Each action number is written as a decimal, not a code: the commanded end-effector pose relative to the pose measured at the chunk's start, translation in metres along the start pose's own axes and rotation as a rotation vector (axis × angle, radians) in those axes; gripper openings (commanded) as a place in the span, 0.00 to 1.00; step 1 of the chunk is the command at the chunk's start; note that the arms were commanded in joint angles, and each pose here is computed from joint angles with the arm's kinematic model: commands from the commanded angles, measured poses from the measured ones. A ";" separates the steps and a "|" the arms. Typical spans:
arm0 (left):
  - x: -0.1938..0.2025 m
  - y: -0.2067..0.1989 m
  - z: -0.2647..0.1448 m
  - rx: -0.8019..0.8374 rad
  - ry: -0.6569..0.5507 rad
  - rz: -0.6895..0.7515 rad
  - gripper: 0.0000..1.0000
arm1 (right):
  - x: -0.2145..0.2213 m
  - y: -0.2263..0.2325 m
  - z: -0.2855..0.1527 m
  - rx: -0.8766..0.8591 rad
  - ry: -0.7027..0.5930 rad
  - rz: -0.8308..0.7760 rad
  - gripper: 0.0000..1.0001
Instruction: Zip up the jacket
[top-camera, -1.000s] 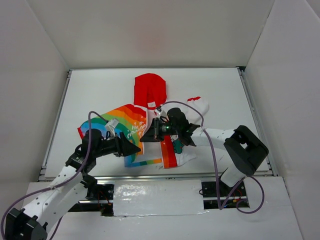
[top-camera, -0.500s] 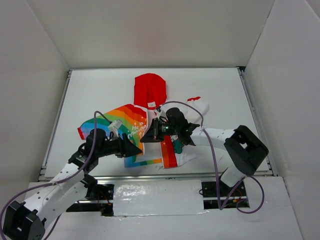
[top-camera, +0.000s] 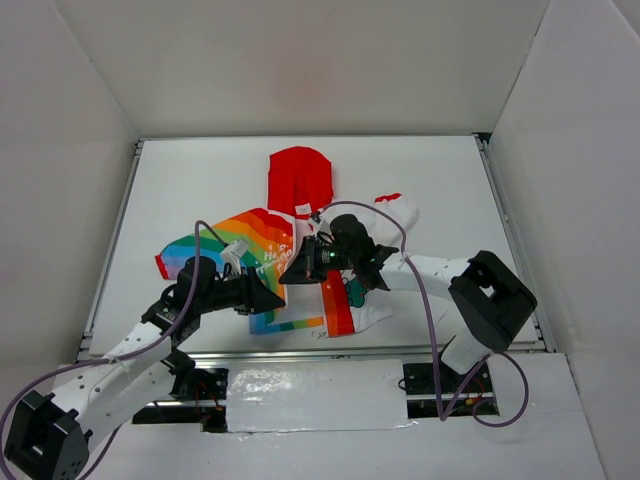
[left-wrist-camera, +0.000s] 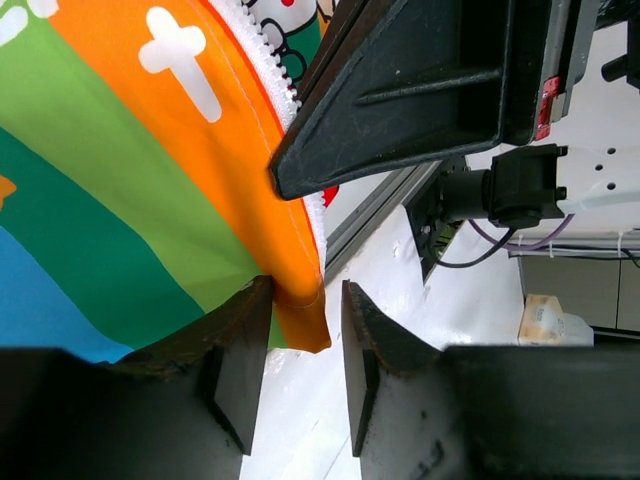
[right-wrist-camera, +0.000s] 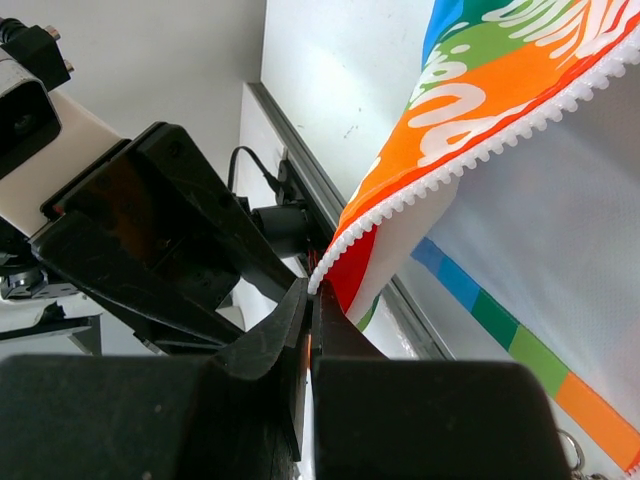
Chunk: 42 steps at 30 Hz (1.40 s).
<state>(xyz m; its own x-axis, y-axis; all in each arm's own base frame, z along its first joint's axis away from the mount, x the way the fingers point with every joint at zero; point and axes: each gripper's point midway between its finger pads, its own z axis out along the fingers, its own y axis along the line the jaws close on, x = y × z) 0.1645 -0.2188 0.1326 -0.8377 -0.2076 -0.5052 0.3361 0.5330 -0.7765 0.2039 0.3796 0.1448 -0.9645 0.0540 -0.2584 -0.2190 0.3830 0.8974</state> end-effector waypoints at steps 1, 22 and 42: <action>-0.008 -0.009 0.002 0.035 -0.029 0.028 0.44 | -0.008 0.021 0.001 -0.043 -0.019 -0.041 0.00; -0.008 0.000 0.009 0.003 -0.037 -0.020 0.00 | -0.004 0.023 -0.002 -0.039 -0.020 -0.061 0.34; -0.019 -0.039 0.002 0.209 -0.110 -0.032 0.00 | 0.030 0.022 -0.021 -0.151 0.054 -0.121 0.41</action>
<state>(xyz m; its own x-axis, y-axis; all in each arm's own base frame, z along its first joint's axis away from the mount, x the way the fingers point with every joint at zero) 0.1705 -0.2295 0.1416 -0.8295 -0.3100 -0.4645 0.3118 0.4330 -0.8458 0.1716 0.3659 0.1443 -0.9547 -0.0276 -0.2963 -0.2893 0.3190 0.9025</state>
